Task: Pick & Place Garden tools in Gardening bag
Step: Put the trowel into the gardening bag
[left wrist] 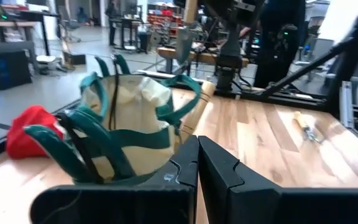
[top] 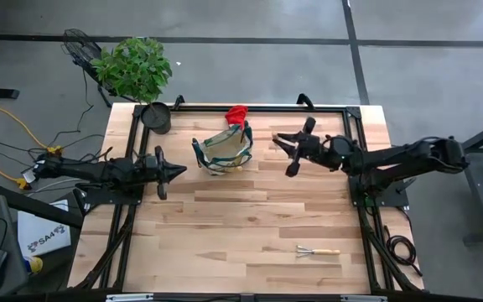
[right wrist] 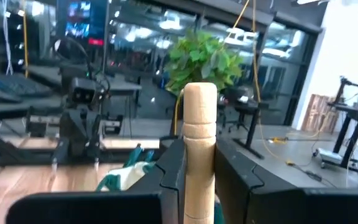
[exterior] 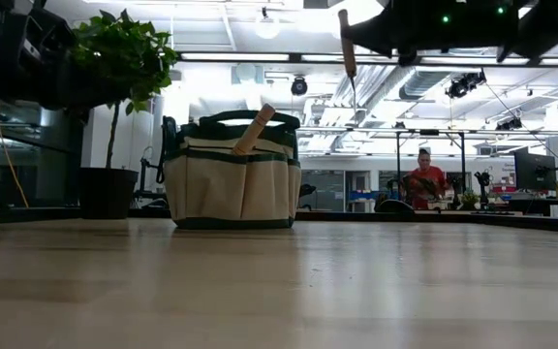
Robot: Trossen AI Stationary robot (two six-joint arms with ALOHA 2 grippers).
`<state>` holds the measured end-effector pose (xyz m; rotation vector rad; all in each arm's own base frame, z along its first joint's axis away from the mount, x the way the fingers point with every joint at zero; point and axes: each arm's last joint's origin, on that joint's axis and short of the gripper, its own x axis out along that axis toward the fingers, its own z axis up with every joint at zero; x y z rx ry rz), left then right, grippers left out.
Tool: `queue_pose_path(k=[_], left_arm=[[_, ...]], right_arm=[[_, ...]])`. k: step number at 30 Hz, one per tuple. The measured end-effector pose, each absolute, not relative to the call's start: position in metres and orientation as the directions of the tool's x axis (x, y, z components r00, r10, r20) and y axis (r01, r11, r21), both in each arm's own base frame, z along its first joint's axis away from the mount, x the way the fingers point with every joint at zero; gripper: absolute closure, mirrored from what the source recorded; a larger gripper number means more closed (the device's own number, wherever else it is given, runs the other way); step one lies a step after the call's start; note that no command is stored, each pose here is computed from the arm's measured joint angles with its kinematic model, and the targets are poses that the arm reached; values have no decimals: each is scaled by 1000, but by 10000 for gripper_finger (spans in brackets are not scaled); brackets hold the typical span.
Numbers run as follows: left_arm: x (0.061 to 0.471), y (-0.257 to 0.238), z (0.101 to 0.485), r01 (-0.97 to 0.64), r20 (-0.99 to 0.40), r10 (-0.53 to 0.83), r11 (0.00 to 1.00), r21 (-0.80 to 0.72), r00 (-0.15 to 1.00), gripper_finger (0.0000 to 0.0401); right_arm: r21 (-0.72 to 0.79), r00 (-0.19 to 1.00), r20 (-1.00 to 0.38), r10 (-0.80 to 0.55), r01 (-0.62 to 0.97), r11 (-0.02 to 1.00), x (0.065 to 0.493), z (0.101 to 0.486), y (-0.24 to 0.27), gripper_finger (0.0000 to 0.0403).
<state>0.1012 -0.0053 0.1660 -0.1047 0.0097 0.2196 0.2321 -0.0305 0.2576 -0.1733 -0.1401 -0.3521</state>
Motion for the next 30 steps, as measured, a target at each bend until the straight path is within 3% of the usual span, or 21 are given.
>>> queue_pose_path(k=[23, 30], left_arm=[[101, -6, 166, -193, -23, 191, 976, -104, 981, 398], [101, -6, 166, -193, -23, 192, 976, -104, 981, 398]], right_arm=[[-9, 863, 305, -403, 426, 905, 270, 203, -5, 356], [-20, 883, 277, -378, 399, 917, 287, 193, 3, 356]])
